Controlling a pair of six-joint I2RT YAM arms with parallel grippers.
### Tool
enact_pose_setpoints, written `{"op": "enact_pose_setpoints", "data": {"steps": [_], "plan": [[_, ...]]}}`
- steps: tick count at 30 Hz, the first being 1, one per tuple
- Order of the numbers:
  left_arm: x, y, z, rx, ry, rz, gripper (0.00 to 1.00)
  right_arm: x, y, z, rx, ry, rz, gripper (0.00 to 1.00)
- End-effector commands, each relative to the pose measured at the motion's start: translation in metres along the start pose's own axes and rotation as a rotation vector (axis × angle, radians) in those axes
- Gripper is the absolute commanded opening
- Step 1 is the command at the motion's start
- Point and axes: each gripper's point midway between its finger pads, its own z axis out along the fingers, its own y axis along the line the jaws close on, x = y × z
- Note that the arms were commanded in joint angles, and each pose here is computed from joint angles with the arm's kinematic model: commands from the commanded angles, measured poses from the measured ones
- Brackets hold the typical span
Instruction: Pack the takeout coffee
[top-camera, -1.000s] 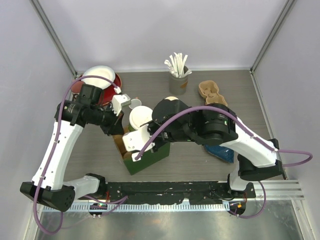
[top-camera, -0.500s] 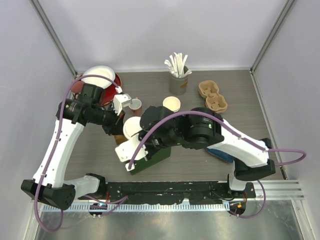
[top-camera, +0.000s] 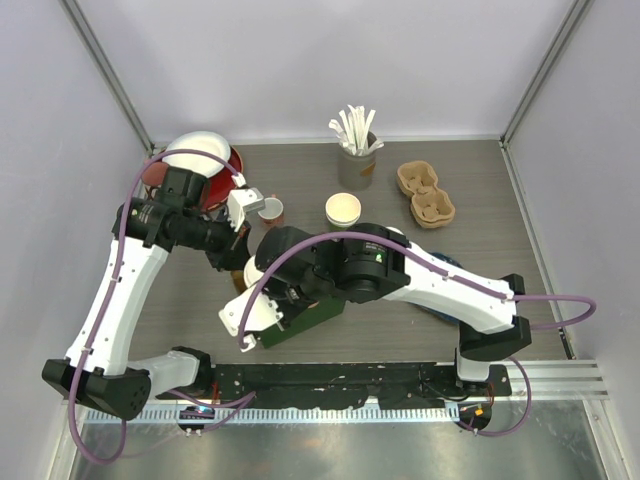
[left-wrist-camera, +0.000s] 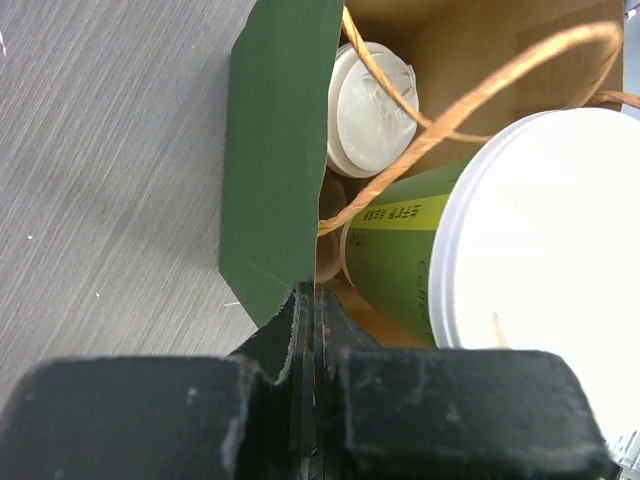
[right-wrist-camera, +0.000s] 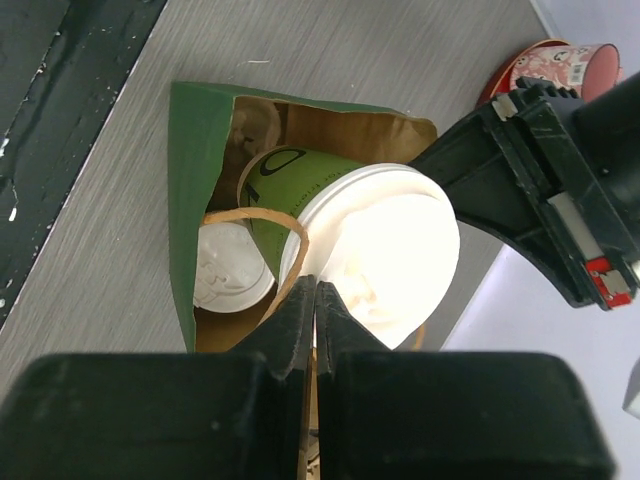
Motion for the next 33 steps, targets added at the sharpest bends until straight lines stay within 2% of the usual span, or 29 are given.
{"op": "enact_pose_setpoints", "data": {"steps": [1,5,13,19,27,33], "plan": [[0.017,-0.031,-0.014,0.087,0.046,-0.044,0.00,0.002,0.005,0.006,-0.045,-0.011,-0.017,0.01],[0.016,-0.035,-0.016,0.103,0.042,-0.039,0.00,0.004,0.009,0.014,-0.090,-0.026,-0.014,0.01],[0.020,-0.032,-0.013,0.097,0.057,-0.042,0.00,0.022,0.018,0.034,-0.148,0.024,0.006,0.01],[0.021,-0.029,-0.011,0.091,0.060,-0.042,0.00,0.030,0.013,0.047,-0.120,0.037,0.006,0.01],[0.023,-0.024,-0.006,0.080,0.067,-0.050,0.00,0.029,0.018,0.065,-0.073,-0.027,0.004,0.01],[0.022,-0.019,-0.003,0.070,0.071,-0.061,0.00,0.027,0.031,0.078,-0.104,-0.063,0.000,0.01]]}}
